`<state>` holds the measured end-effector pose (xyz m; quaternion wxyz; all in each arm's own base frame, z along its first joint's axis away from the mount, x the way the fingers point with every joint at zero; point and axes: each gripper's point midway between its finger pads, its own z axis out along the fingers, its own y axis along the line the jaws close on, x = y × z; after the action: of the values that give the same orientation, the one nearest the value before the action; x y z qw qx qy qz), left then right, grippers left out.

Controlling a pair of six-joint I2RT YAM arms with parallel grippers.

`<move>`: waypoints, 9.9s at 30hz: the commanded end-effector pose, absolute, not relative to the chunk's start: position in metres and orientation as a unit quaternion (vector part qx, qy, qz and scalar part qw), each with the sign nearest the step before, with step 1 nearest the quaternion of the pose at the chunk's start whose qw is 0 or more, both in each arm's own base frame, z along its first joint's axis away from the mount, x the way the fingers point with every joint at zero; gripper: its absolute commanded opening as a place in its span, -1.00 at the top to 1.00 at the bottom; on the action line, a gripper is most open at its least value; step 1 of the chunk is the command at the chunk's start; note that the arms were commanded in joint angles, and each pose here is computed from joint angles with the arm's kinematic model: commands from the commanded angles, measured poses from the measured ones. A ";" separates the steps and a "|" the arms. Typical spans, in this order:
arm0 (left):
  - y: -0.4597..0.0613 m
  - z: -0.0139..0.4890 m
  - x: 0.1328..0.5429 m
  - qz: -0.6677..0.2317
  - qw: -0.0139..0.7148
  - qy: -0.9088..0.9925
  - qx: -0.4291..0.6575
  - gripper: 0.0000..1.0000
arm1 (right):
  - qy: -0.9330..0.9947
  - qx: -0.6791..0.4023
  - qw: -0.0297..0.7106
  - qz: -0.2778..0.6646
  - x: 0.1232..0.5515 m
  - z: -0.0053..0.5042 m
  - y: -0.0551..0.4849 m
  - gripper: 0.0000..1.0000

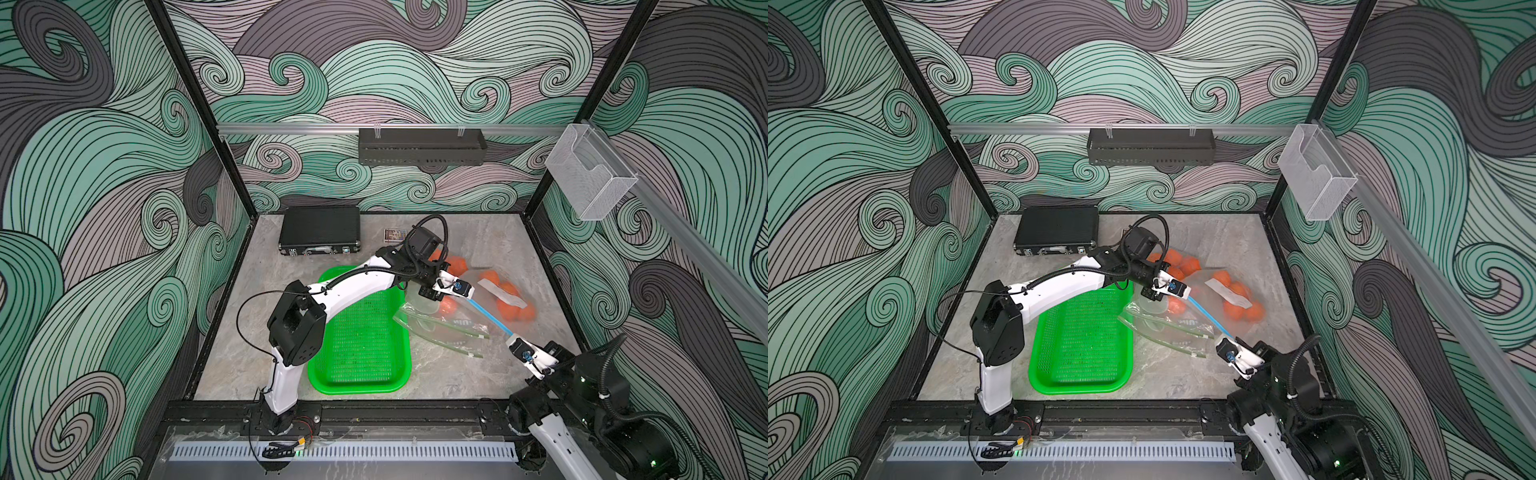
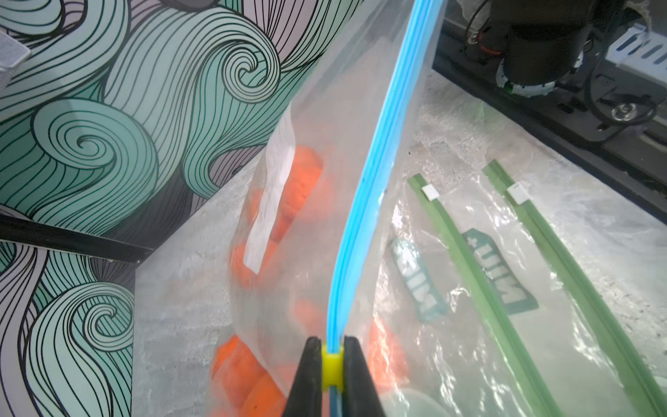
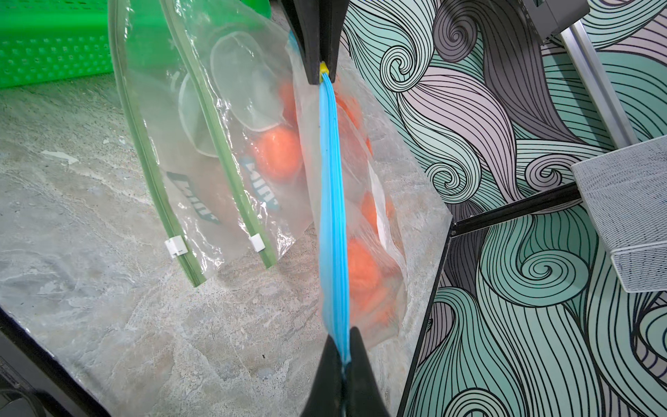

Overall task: Open the zip-top bag and take out the orange
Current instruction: Unzip the zipper on the zipper food storage bag, then pick up the zipper food storage bag, then adjust the zipper food storage bag at the center of the board, then place the zipper food storage bag at the center of the board.

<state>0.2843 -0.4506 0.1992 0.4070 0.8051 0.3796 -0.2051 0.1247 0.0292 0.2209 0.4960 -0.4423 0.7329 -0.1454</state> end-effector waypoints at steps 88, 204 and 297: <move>-0.396 0.502 0.419 -0.114 0.676 0.626 0.373 1.00 | 0.760 -0.173 0.604 0.167 0.142 0.348 0.077 -0.08; -0.298 0.340 0.079 -0.411 0.383 0.493 0.665 1.00 | 0.835 0.094 0.226 0.493 0.104 0.319 0.140 1.00; -0.326 0.195 0.145 -0.353 0.140 0.849 0.368 0.02 | 0.971 0.086 0.208 0.083 0.233 0.166 0.059 -0.65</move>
<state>0.1531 -0.3291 0.1902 0.1569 0.3524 0.8487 -0.3618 0.2220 0.0653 0.1826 0.2198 0.0879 0.9656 0.1079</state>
